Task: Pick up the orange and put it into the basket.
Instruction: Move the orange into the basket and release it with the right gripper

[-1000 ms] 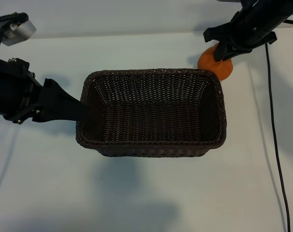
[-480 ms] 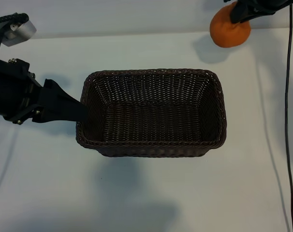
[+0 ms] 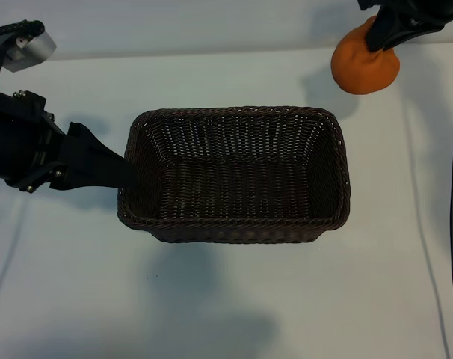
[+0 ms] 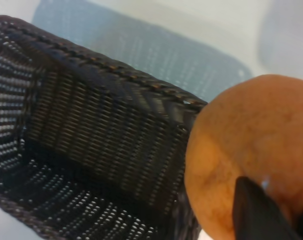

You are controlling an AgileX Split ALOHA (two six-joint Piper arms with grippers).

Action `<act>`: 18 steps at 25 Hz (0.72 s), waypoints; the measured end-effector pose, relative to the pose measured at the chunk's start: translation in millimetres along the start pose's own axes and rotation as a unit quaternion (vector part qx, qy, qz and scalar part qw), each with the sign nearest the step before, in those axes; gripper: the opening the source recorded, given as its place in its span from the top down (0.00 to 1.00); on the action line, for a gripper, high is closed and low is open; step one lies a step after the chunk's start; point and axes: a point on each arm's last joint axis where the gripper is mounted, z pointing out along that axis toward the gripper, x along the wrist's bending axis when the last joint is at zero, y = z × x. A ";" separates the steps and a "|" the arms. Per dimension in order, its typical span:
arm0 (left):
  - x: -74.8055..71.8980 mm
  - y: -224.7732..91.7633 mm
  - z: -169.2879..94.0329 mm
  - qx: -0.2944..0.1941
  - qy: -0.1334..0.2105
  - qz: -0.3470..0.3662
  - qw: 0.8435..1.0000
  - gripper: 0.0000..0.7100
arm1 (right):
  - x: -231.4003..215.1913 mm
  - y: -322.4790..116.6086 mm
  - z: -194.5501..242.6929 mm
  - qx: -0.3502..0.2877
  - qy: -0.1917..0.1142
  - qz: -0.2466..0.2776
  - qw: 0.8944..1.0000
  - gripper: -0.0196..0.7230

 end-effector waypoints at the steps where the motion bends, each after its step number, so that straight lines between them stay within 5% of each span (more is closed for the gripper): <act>1: 0.0 0.0 0.0 0.000 0.000 0.000 1.000 0.24 | 1.5 -0.1 -2.0 -0.003 0.004 0.001 1.000 0.85; 9: 0.0 -0.1 0.0 0.000 0.000 0.002 1.000 0.24 | 22.2 -4.8 -33.0 -0.039 0.027 0.001 0.999 0.85; 18: 0.0 -0.1 0.0 0.000 0.000 0.002 1.000 0.24 | 74.7 -13.3 -22.0 -0.019 0.058 -0.060 0.996 0.85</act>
